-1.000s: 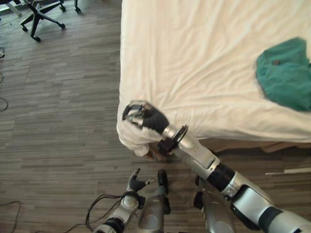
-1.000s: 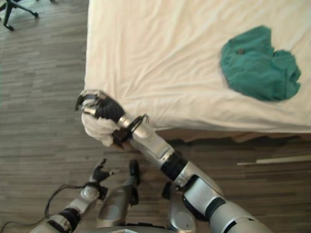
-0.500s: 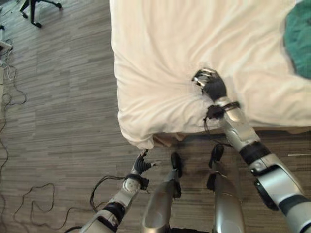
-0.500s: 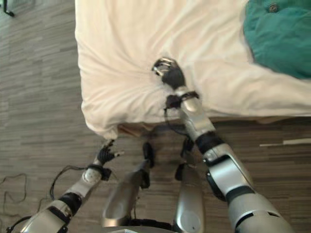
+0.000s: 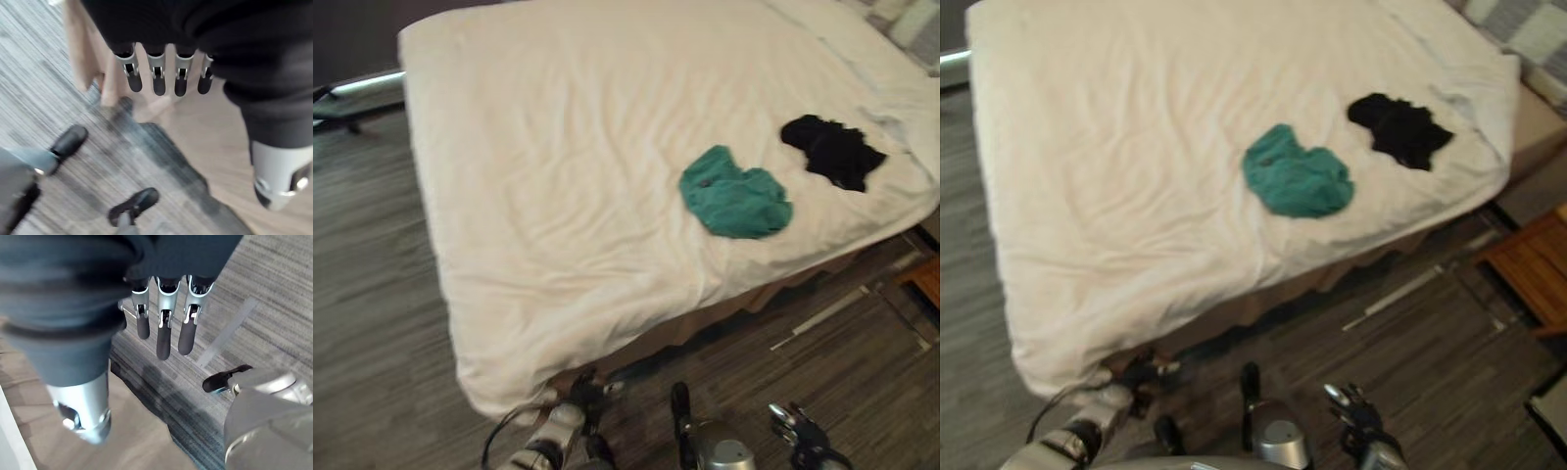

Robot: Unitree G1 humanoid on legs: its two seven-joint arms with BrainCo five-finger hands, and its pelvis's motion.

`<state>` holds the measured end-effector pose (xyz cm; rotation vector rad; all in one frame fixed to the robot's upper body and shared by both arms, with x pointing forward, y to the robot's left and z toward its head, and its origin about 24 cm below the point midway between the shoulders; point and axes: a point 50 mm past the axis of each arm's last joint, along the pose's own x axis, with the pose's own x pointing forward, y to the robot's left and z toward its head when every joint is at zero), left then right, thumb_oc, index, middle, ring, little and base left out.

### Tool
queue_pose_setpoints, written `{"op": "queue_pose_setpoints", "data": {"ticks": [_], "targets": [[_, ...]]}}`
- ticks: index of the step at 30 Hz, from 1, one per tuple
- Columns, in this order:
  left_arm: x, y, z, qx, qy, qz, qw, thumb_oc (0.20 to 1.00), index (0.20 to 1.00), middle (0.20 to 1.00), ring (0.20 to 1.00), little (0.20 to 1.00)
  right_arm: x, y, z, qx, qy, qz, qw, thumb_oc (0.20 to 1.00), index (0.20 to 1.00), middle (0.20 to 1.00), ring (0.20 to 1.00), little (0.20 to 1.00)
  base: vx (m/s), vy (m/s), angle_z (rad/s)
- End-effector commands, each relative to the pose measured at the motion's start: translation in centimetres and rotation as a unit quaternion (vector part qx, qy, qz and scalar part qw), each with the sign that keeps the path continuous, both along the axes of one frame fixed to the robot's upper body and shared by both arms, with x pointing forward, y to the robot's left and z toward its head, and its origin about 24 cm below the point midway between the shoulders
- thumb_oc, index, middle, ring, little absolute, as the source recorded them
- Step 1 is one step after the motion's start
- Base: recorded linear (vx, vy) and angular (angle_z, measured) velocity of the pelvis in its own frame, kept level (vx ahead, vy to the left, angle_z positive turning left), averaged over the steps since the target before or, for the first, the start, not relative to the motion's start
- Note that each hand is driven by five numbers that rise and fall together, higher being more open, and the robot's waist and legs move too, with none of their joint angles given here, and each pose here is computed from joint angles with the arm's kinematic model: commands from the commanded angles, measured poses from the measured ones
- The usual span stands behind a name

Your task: Tidy up the quilt and then pick up the clothes from the bed and put them into the laundry hamper.

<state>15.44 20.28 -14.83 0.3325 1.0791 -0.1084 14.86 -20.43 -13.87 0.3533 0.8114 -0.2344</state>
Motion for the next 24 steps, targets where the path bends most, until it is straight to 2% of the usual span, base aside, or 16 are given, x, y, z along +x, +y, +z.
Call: {"op": "queue_pose_setpoints", "data": {"ticks": [1, 3, 5, 7, 9, 11, 13, 17, 20, 24], "targets": [[1.4, 0.3, 0.7, 0.068, -0.018, -0.088, 0.994, 1.0, 1.0, 1.0, 1.0, 1.0, 3.4, -1.8, 2.3, -0.049, -0.066, 0.053, 0.995, 1.0, 1.0, 1.0, 1.0, 1.0, 0.05, -0.111, -1.65], [2.0, -0.6, 0.8, 0.061, -0.028, -0.107, 0.992, 1.0, 1.0, 1.0, 1.0, 1.0, 2.9, -1.3, 1.8, -0.054, -0.052, 0.067, 0.995, 1.0, 1.0, 1.0, 1.0, 1.0, 0.12, -0.107, -0.67], [3.1, -2.4, 1.1, 0.058, -0.039, -0.174, 0.982, 1.0, 1.0, 1.0, 1.0, 1.0, 1.9, -1.6, 1.4, -0.062, -0.036, 0.078, 0.994, 1.0, 1.0, 1.0, 1.0, 1.0, 0.13, -0.093, -0.79], [3.9, -3.6, 1.5, 0.076, -0.063, -0.232, 0.968, 1.0, 1.0, 1.0, 1.0, 1.0, 1.6, -1.7, 1.4, -0.102, -0.029, 0.131, 0.986, 1.0, 1.0, 1.0, 1.0, 1.0, 0.17, -0.059, -0.63], [4.2, -4.1, 1.7, 0.088, -0.084, -0.245, 0.962, 1.0, 1.0, 1.0, 1.0, 1.0, 1.4, -2.0, 1.3, -0.122, -0.014, 0.163, 0.979, 1.0, 1.0, 1.0, 1.0, 1.0, 0.2, -0.092, -1.34], [4.4, -3.2, 1.9, 0.087, -0.097, -0.164, 0.978, 1.0, 1.0, 1.0, 1.0, 1.0, 1.6, -1.9, 1.3, -0.156, -0.014, 0.247, 0.956, 1.0, 1.0, 1.0, 1.0, 1.0, 0.19, 0.081, -2.46], [4.1, -2.4, 1.8, 0.076, -0.103, -0.131, 0.983, 1.0, 1.0, 1.0, 1.0, 1.0, 2.2, -1.2, 1.3, -0.169, -0.019, 0.288, 0.942, 1.0, 1.0, 1.0, 1.0, 1.0, 0.28, 0.226, -2.93], [3.6, -2.0, 1.7, 0.057, -0.116, -0.104, 0.986, 1.0, 1.0, 1.0, 1.0, 1.0, 3.6, 0.1, 1.7, -0.174, -0.045, 0.318, 0.931, 1.0, 1.0, 1.0, 1.0, 1.0, 0.38, 0.223, -2.59], [3.4, -1.5, 1.7, 0.059, -0.123, -0.093, 0.986, 1.0, 1.0, 1.0, 1.0, 1.0, 4.1, 1.3, 1.9, -0.177, -0.062, 0.32, 0.929, 1.0, 1.0, 1.0, 1.0, 1.0, 0.27, 0.188, -0.72], [3.7, -1.0, 1.9, 0.072, -0.126, -0.09, 0.985, 1.0, 1.0, 1.0, 1.0, 1.0, 3.8, 1.0, 1.9, -0.156, -0.06, 0.265, 0.949, 1.0, 1.0, 1.0, 1.0, 1.0, 0.39, 0.185, -0.28]]}}
